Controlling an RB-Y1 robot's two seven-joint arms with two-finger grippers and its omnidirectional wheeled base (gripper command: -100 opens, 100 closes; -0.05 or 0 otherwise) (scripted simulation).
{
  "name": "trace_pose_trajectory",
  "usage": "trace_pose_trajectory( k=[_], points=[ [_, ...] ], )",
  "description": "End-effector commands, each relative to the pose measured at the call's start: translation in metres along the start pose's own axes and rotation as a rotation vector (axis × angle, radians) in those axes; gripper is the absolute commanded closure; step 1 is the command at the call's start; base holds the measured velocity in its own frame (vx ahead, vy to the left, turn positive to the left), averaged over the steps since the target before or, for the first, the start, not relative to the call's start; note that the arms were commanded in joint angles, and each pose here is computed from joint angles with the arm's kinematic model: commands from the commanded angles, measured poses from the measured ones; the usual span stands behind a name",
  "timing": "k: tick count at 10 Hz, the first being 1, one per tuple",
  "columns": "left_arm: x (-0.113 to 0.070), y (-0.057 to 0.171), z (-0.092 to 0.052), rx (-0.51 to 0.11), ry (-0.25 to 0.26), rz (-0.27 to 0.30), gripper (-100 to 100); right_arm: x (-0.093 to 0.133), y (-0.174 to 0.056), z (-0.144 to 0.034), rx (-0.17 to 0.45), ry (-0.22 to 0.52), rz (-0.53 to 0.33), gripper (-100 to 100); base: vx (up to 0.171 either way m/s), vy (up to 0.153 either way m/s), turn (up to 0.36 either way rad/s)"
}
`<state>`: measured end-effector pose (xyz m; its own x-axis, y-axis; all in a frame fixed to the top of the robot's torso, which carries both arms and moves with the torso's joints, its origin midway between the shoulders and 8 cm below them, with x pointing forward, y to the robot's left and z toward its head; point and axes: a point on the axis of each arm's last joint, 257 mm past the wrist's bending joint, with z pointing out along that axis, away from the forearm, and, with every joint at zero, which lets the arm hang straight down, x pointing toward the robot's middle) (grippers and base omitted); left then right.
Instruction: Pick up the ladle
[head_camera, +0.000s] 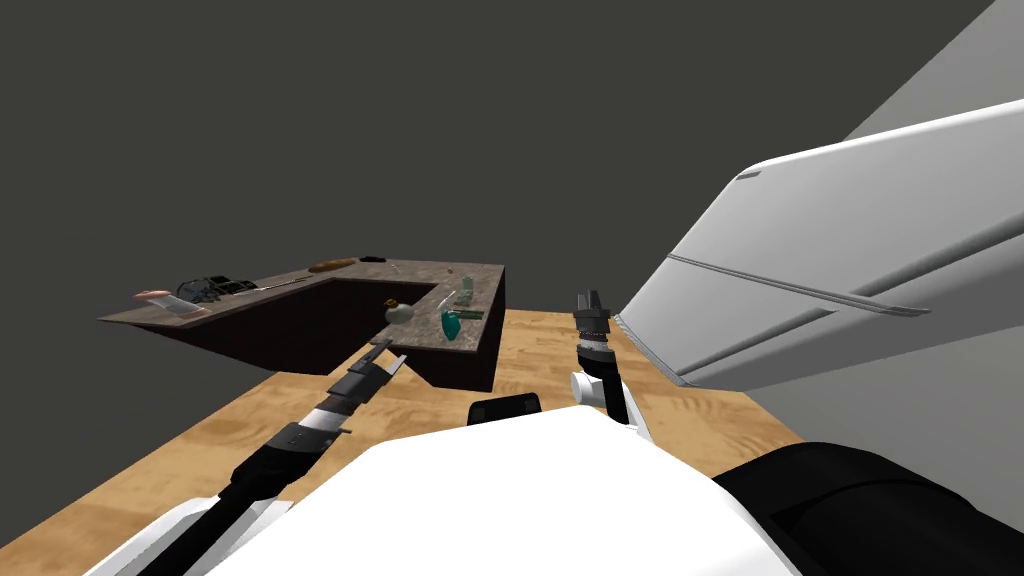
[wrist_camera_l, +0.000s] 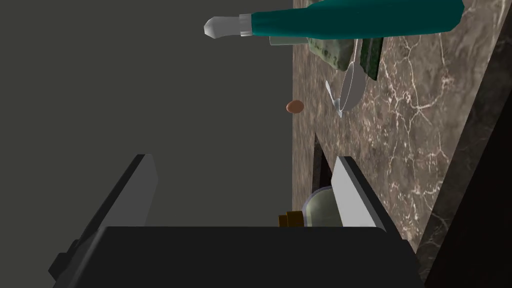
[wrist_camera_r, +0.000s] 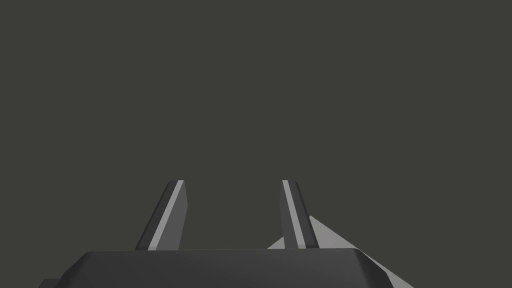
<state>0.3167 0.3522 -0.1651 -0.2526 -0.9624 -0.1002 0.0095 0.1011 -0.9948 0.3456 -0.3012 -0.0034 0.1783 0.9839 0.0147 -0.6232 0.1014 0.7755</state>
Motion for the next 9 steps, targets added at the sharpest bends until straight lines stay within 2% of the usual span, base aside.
trace_pose_trajectory(
  k=[1, 2, 3, 4, 5, 6, 7, 8, 9],
  points=[
    [-0.003, 0.010, -0.007, -0.046, 0.018, 0.002, -100, 0.000, 0.000, 0.000, 0.000, 0.000, 0.000, 0, 0.037, -0.119, 0.076],
    [-0.016, 0.028, -0.018, -0.110, 0.005, -0.025, -100, 0.000, 0.000, 0.000, 0.000, 0.000, 0.000, 0, 0.058, -0.127, 0.142],
    [-0.014, 0.028, -0.016, -0.121, 0.029, -0.005, -100, 0.000, 0.000, 0.000, 0.000, 0.000, 0.000, 0, 0.042, -0.102, 0.082],
    [-0.028, 0.045, -0.029, -0.184, 0.012, -0.032, -100, 0.000, 0.000, 0.000, 0.000, 0.000, 0.000, 0, 0.032, -0.135, 0.110],
    [-0.027, 0.044, -0.027, -0.195, 0.036, -0.013, -100, 0.000, 0.000, 0.000, 0.000, 0.000, 0.000, 0, 0.030, -0.125, 0.075],
    [-0.040, 0.061, -0.040, -0.256, 0.016, -0.038, -100, 0.000, 0.000, 0.000, 0.000, 0.000, 0.000, 0, 0.078, -0.151, 0.098],
    [-0.039, 0.060, -0.038, -0.269, 0.041, -0.019, -100, 0.000, 0.000, 0.000, 0.000, 0.000, 0.000, 0, 0.061, -0.132, 0.071],
    [-0.053, 0.075, -0.052, -0.330, 0.021, -0.044, -100, 0.000, 0.000, 0.000, 0.000, 0.000, 0.000, 0, 0.057, -0.131, 0.096],
    [-0.053, 0.074, -0.049, -0.340, 0.042, -0.026, -100, 0.000, 0.000, 0.000, 0.000, 0.000, 0.000, 0, 0.042, -0.110, 0.066]
  ],
)
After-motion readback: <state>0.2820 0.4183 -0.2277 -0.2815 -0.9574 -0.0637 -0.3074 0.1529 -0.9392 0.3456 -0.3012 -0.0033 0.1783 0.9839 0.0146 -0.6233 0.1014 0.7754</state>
